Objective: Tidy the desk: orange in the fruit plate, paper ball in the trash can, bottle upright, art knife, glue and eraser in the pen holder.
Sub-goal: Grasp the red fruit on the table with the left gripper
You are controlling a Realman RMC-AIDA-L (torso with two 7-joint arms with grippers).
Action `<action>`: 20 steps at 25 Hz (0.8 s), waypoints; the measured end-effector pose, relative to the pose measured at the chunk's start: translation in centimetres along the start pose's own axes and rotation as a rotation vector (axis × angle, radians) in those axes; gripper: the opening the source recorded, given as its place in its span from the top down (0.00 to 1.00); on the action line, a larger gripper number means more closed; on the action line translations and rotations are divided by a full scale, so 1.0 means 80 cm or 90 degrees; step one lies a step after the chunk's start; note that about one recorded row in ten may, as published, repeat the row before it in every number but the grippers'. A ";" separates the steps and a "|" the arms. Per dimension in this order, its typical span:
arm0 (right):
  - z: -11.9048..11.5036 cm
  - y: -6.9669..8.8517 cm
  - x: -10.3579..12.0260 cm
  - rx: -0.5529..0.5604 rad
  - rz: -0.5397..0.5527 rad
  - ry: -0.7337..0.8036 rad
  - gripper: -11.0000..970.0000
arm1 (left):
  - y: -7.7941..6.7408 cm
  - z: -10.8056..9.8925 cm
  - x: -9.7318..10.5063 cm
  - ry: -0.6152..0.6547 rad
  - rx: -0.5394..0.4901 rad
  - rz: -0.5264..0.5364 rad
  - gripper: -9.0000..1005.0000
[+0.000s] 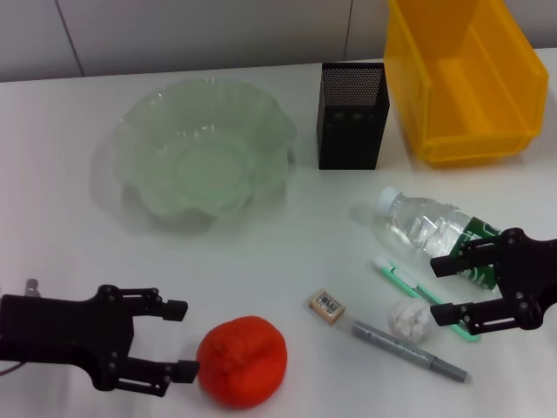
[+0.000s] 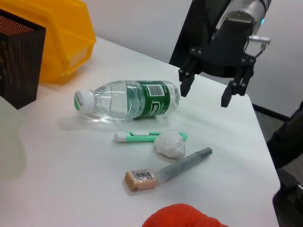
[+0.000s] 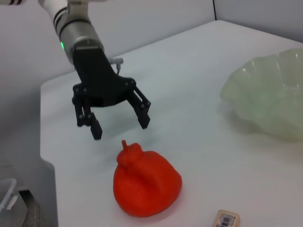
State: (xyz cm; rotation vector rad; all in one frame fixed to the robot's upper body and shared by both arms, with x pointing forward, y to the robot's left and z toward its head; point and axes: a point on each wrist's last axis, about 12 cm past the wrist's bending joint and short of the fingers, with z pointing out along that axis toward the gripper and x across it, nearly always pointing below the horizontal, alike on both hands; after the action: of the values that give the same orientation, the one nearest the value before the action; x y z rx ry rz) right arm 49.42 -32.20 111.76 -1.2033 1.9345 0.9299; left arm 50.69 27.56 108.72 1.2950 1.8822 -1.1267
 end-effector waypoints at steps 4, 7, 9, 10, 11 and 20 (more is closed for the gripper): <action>0.001 -0.002 -0.003 0.000 0.004 0.003 0.31 | 0.000 0.013 0.014 -0.014 -0.001 0.006 0.16; 0.001 -0.003 -0.004 0.000 0.004 0.004 0.31 | 0.000 0.024 0.023 -0.027 -0.003 0.012 0.16; 0.001 -0.003 -0.004 0.000 0.004 0.004 0.31 | -0.002 0.030 0.024 -0.038 0.004 0.023 0.16; 0.001 -0.003 -0.005 0.000 0.004 0.004 0.31 | -0.002 0.032 0.025 -0.043 0.007 0.027 0.16; 0.001 -0.003 -0.005 0.000 0.004 0.005 0.31 | -0.003 0.035 0.026 -0.048 0.011 0.031 0.16; 0.001 -0.004 -0.005 0.000 0.008 0.005 0.31 | -0.008 0.050 0.035 -0.082 0.009 0.075 0.16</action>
State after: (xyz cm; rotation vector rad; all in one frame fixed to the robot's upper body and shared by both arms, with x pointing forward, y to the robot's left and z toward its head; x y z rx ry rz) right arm 49.86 -32.00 111.98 -1.1984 1.9503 0.9331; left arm 49.10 25.17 104.73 1.2915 1.6848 -1.1363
